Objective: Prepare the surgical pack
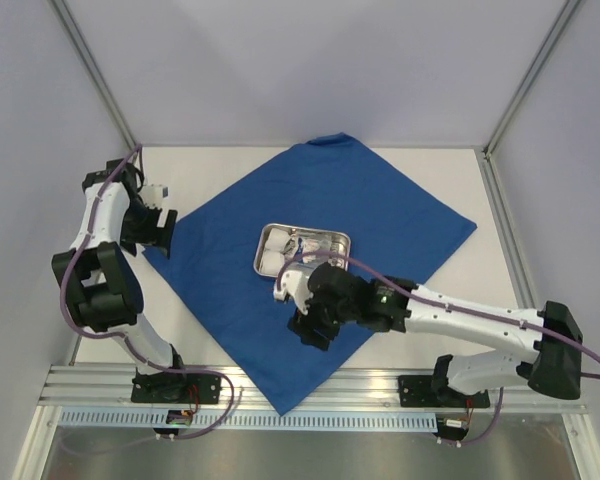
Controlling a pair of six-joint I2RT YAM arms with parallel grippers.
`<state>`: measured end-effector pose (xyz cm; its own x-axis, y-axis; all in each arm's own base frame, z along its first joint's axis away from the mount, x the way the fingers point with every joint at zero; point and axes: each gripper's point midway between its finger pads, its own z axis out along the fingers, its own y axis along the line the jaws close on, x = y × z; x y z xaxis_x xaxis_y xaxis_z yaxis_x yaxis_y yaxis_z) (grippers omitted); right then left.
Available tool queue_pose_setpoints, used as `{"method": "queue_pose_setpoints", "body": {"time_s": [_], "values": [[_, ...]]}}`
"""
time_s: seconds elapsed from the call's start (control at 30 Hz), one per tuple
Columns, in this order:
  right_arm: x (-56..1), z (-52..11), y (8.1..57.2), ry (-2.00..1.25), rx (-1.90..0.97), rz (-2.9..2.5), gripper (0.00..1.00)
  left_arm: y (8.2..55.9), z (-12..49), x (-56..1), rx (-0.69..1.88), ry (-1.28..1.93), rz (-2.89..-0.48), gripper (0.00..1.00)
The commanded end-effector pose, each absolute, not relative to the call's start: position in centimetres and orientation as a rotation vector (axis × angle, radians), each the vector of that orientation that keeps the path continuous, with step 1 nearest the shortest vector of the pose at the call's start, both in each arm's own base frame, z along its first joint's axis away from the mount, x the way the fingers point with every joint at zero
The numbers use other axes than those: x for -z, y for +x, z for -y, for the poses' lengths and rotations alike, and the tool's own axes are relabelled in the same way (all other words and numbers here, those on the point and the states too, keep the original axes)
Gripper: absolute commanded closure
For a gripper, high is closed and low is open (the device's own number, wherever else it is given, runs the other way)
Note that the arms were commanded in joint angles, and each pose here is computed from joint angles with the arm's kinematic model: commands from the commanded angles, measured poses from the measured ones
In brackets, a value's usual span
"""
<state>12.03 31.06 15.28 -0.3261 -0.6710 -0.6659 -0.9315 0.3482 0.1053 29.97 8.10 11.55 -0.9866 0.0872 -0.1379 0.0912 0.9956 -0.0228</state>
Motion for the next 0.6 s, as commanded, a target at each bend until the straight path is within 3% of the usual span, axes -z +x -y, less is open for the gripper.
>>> {"method": "queue_pose_setpoints", "body": {"time_s": [0.0,0.2,0.57], "values": [[-14.3,-31.6,7.0,-1.665,-0.685,-1.872,0.38,27.3,-8.5,-12.5,-0.015,0.209,-3.021,0.04],[-10.9,-33.7,0.5,-1.818,-0.735,-1.626,0.38,25.2,-9.2,-12.2,-0.114,0.284,-3.012,0.04],[-6.2,-37.3,-2.5,-1.894,-0.626,-1.543,0.37,22.9,-7.9,-12.6,-0.074,0.258,-3.007,0.04]]}}
